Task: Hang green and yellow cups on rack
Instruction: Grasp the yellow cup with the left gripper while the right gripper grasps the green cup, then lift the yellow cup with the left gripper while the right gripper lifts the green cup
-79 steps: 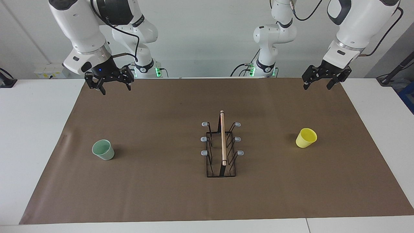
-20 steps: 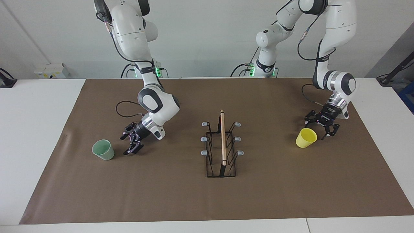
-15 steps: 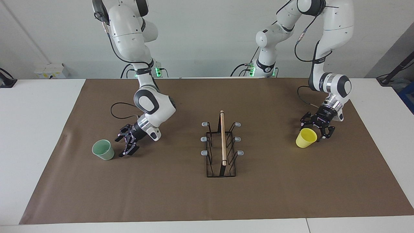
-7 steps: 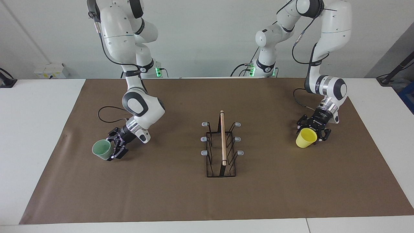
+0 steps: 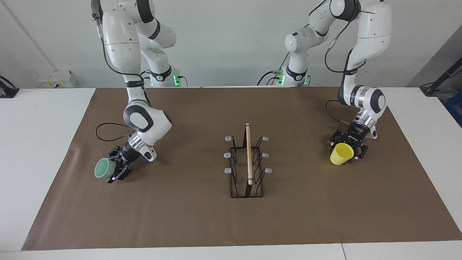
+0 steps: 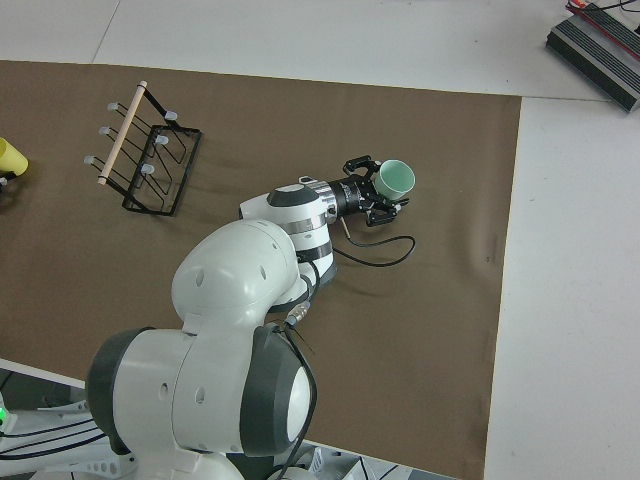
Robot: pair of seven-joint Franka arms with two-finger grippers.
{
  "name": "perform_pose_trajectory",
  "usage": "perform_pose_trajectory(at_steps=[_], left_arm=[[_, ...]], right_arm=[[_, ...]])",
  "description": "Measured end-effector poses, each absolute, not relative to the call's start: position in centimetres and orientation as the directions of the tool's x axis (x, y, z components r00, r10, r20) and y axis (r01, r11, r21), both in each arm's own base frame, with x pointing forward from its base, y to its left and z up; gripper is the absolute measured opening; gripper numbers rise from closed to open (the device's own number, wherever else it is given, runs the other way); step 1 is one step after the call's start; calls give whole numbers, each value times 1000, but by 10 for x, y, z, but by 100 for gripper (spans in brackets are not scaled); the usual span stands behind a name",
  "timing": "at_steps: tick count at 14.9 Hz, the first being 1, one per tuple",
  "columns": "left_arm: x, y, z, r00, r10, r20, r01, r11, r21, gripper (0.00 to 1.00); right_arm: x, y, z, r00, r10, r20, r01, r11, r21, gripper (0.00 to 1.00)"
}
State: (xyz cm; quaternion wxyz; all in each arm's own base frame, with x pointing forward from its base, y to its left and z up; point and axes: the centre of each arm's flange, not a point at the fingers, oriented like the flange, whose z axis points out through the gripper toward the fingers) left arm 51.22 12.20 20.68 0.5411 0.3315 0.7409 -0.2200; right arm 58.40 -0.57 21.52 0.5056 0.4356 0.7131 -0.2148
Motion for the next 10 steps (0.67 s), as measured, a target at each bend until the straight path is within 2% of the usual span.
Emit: perform_pose_trajectory(at_steps=[1, 4, 5, 6, 7, 8, 10], left_arm=[[514, 119, 207, -195, 251, -948, 726, 686, 32, 100], [519, 110, 207, -193, 249, -949, 727, 686, 32, 99], [519, 110, 207, -195, 251, -948, 726, 687, 32, 91], [519, 110, 206, -198, 253, -947, 724, 689, 32, 91], [519, 111, 206, -201, 254, -946, 721, 692, 32, 85], [519, 111, 206, -203, 254, -946, 718, 695, 32, 71], [519, 112, 206, -200, 258, -945, 718, 695, 38, 67]], right_arm=[[584, -6, 216, -108, 404, -908, 838, 528, 135, 70], [585, -6, 216, -106, 404, -908, 838, 528, 137, 68], [585, -6, 217, -106, 404, -909, 838, 528, 137, 68], [586, -6, 217, -104, 404, -909, 838, 528, 139, 68], [587, -6, 218, -101, 404, -909, 837, 528, 142, 68], [590, -6, 221, -95, 405, -909, 837, 528, 148, 67], [598, -6, 230, -77, 409, -909, 838, 521, 164, 64]])
